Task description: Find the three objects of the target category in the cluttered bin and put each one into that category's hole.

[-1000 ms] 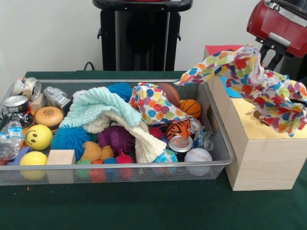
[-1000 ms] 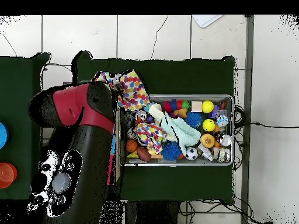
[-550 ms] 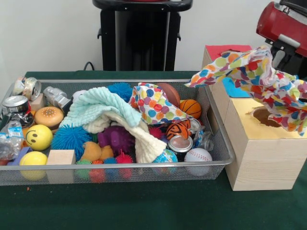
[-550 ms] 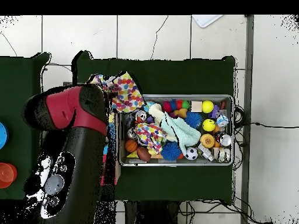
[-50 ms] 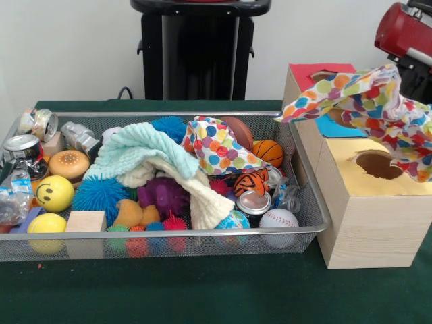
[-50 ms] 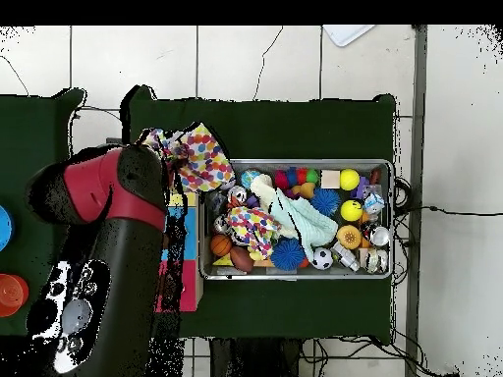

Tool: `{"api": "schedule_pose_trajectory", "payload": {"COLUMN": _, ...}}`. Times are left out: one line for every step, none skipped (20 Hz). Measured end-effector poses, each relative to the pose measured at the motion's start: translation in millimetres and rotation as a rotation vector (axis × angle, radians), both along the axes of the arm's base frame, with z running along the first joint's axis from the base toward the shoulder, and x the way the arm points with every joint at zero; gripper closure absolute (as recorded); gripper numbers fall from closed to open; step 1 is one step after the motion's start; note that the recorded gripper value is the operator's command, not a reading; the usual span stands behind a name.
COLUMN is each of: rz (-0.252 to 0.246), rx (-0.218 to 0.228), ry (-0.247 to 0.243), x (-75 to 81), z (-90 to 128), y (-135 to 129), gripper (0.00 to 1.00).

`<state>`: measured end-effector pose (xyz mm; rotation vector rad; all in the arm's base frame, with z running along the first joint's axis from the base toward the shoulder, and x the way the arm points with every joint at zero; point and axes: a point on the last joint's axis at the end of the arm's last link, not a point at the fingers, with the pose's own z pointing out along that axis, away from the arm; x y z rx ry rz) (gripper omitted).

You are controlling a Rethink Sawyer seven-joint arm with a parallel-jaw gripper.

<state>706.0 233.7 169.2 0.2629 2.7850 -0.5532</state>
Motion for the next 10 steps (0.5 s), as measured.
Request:
{"api": "schedule_pose_trajectory", "payload": {"rz": 0.003, "rx": -0.001, "ry": 0.001, "x": -0.8, "z": -1, "y": 2, "gripper": 1.00}}
{"api": "schedule_pose_trajectory", "payload": {"rz": 0.005, "rx": -0.002, "ry": 0.002, "x": -1.4, "z": -1, "y": 3, "gripper": 1.00}}
{"api": "schedule_pose_trajectory", "payload": {"rz": 0.006, "rx": -0.002, "ry": 0.003, "x": -1.8, "z": -2, "y": 4, "gripper": 1.00}}
{"api": "schedule_pose_trajectory", "payload": {"rz": 0.008, "rx": -0.002, "ry": 0.004, "x": -2.3, "z": -3, "y": 5, "gripper": 1.00}}
{"api": "schedule_pose_trajectory", "payload": {"rz": 0.011, "rx": -0.004, "ry": 0.006, "x": -3.5, "z": -4, "y": 7, "gripper": 1.00}}
{"api": "schedule_pose_trajectory", "payload": {"rz": 0.015, "rx": -0.005, "ry": 0.009, "x": -4.7, "z": -6, "y": 9, "gripper": 1.00}}
{"api": "schedule_pose_trajectory", "payload": {"rz": 0.019, "rx": -0.007, "ry": 0.013, "x": -6.4, "z": -10, "y": 12, "gripper": 1.00}}
{"api": "schedule_pose_trajectory", "payload": {"rz": 0.022, "rx": -0.009, "ry": 0.016, "x": -7.4, "z": -12, "y": 13, "gripper": 1.00}}
{"api": "schedule_pose_trajectory", "payload": {"rz": 0.024, "rx": -0.011, "ry": 0.019, "x": -8.4, "z": -14, "y": 14, "gripper": 1.00}}
{"api": "schedule_pose_trajectory", "payload": {"rz": 0.026, "rx": -0.013, "ry": 0.022, "x": -9.3, "z": -16, "y": 15, "gripper": 1.00}}
